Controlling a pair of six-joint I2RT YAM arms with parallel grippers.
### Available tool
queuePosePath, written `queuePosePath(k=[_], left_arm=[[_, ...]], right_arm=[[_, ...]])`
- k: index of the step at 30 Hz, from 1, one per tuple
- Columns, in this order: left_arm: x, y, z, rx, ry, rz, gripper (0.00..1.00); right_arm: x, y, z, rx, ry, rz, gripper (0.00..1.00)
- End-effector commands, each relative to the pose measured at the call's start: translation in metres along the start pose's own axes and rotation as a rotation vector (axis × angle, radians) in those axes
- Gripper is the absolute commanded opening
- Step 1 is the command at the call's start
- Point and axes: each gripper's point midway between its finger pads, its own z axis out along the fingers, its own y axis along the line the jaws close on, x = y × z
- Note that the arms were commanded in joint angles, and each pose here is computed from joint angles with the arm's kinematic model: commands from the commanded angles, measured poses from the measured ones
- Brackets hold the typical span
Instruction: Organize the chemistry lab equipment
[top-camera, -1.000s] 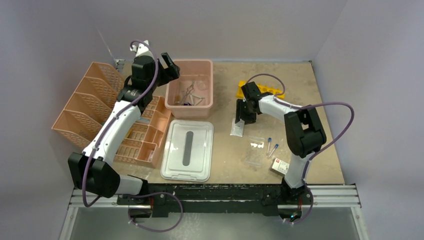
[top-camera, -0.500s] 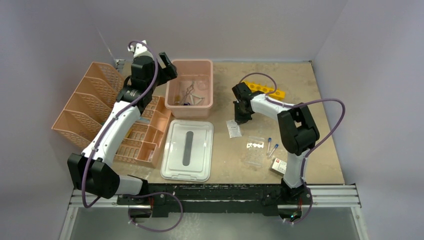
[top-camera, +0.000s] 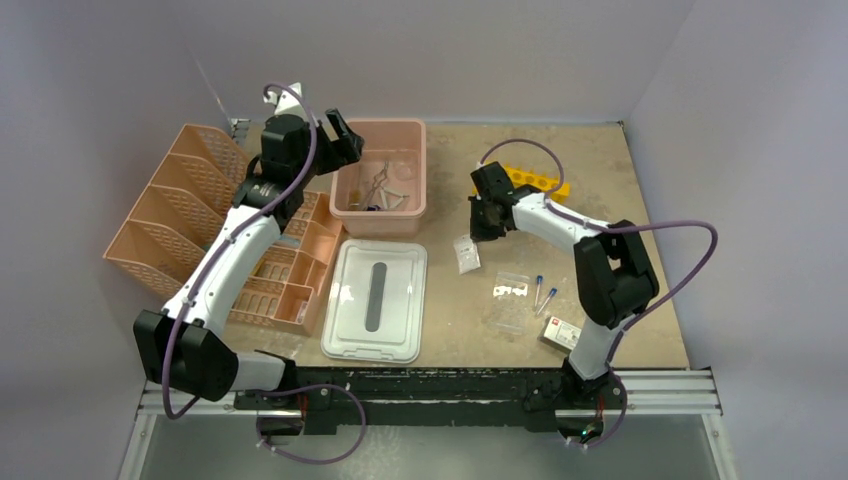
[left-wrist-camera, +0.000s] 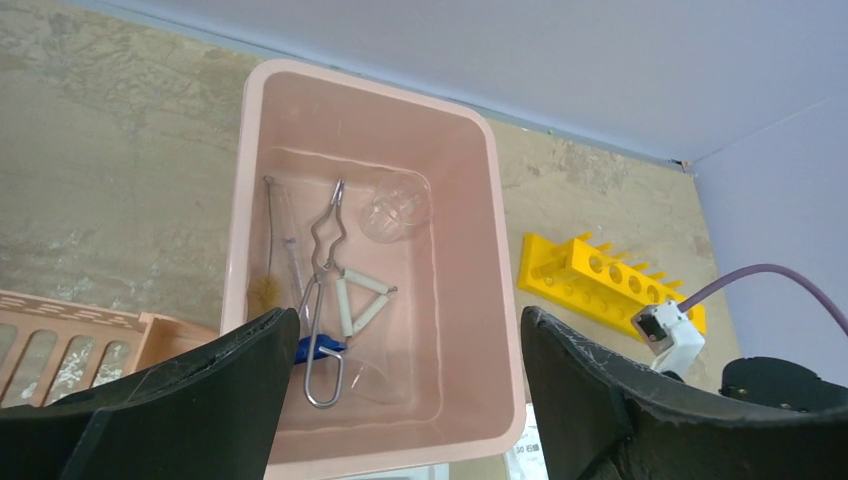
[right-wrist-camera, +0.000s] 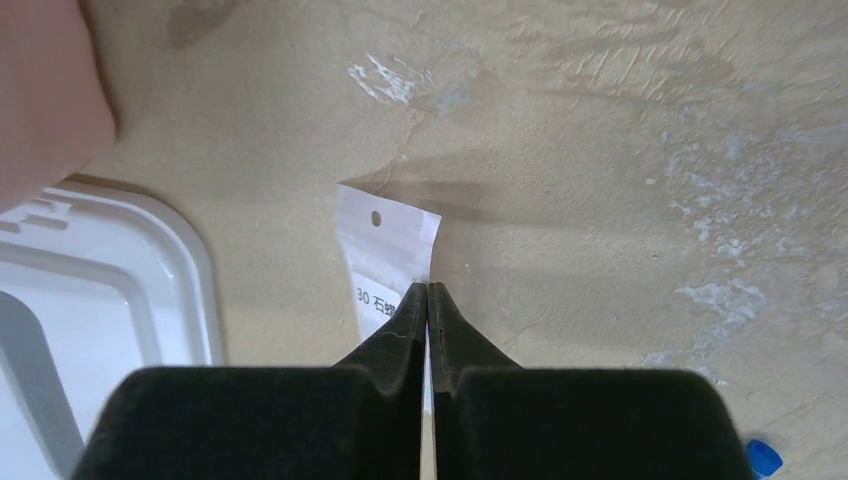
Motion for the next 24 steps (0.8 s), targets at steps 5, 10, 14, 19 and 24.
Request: queuePosePath(k=[5, 10, 14, 19, 24], left_arm=[[-0.018, -0.014, -0.013, 0.063, -0.063, -0.002, 0.80], [-0.016, -0.013, -0.013, 0.064, -0.060, -0.003, 0.80], [-0.015, -0.013, -0.013, 0.064, -0.058, -0.002, 0.80], [-0.013, -0.011, -0.014, 0.058, -0.056, -0.001, 0.80], [-0.012, -0.010, -0.014, 0.052, -0.056, 0.002, 0.80]], right_arm=[[-0.001, 0.001, -0.009, 0.030, -0.010, -0.047, 0.26], [0.010, 0.004, -0.003, 0.034, 0.050, -0.054, 0.53], [0.017, 0.009, 0.004, 0.038, 0.098, -0.066, 0.53], [0.024, 0.011, 0.011, 0.049, 0.137, -0.072, 0.47], [0.035, 0.002, 0.022, 0.130, 0.189, -0.102, 0.42]])
